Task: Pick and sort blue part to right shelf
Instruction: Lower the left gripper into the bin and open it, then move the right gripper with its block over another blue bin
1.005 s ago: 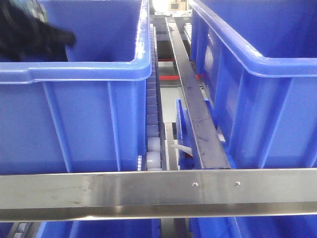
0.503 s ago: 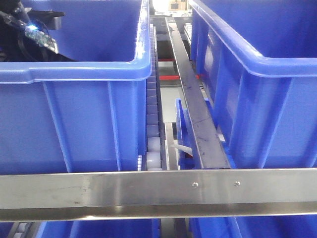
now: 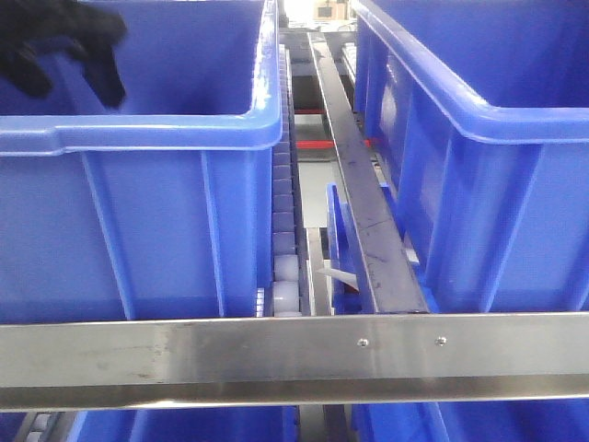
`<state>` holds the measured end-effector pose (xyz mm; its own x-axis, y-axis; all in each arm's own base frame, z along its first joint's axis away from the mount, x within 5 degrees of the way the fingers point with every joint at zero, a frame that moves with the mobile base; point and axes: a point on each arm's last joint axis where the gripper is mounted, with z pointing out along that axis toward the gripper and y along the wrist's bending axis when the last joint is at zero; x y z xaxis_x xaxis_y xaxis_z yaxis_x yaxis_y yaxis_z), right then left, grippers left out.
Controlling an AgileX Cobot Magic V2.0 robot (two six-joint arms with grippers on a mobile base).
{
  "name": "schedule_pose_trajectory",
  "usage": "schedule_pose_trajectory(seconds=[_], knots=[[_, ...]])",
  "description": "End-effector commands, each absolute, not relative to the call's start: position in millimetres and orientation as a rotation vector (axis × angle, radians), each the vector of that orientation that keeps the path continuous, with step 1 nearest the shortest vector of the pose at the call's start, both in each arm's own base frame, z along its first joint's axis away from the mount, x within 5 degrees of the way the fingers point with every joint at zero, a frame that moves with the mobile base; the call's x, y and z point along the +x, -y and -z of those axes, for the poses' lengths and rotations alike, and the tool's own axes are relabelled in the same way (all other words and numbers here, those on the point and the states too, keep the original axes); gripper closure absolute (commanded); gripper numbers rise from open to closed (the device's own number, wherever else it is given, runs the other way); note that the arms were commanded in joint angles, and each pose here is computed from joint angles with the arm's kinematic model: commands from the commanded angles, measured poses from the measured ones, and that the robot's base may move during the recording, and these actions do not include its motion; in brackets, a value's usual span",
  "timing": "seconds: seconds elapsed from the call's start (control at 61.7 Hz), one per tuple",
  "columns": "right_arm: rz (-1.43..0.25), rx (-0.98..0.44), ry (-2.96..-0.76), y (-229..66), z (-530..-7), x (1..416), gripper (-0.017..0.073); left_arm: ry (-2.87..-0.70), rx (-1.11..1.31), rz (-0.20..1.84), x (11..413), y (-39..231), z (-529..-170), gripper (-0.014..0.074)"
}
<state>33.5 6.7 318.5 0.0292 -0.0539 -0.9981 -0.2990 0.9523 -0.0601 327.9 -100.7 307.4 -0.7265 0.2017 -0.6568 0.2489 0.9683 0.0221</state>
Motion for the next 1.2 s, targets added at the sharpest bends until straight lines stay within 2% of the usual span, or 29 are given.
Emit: schedule_pose_trajectory(seconds=[0.0,0.259,0.422,0.616,0.924,1.038,1.184], knots=[[-0.185,-0.286,-1.465,-6.7,-331.3,32.5,0.037,-2.239,0.312,0.145,294.3,97.6,-340.4,0.0197],[-0.207,-0.28,-1.492,-8.6,-330.0,35.6,0.037,-2.095,0.302,0.16,210.1,68.2,-351.4,0.0383],[-0.268,-0.27,-1.592,-18.2,-327.0,54.0,0.037,-1.943,0.28,0.177,156.6,49.3,-369.2,0.0469],[-0.299,-0.265,-1.754,-35.1,-331.8,94.2,0.037,-1.784,0.248,0.196,100.5,29.3,-380.3,0.0468],[-0.299,-0.216,-1.944,-60.8,-363.4,169.6,0.037,-1.707,0.123,0.149,50.4,2.2,-366.7,0.0468],[-0.238,-0.151,-2.027,-55.6,-368.4,199.1,0.037,-1.717,0.096,0.107,36.3,-6.8,-361.2,0.0468],[-0.132,-0.005,-2.067,-28.5,-370.1,234.8,0.037,-1.696,0.077,0.107,21.7,-12.9,-359.2,0.0468]])
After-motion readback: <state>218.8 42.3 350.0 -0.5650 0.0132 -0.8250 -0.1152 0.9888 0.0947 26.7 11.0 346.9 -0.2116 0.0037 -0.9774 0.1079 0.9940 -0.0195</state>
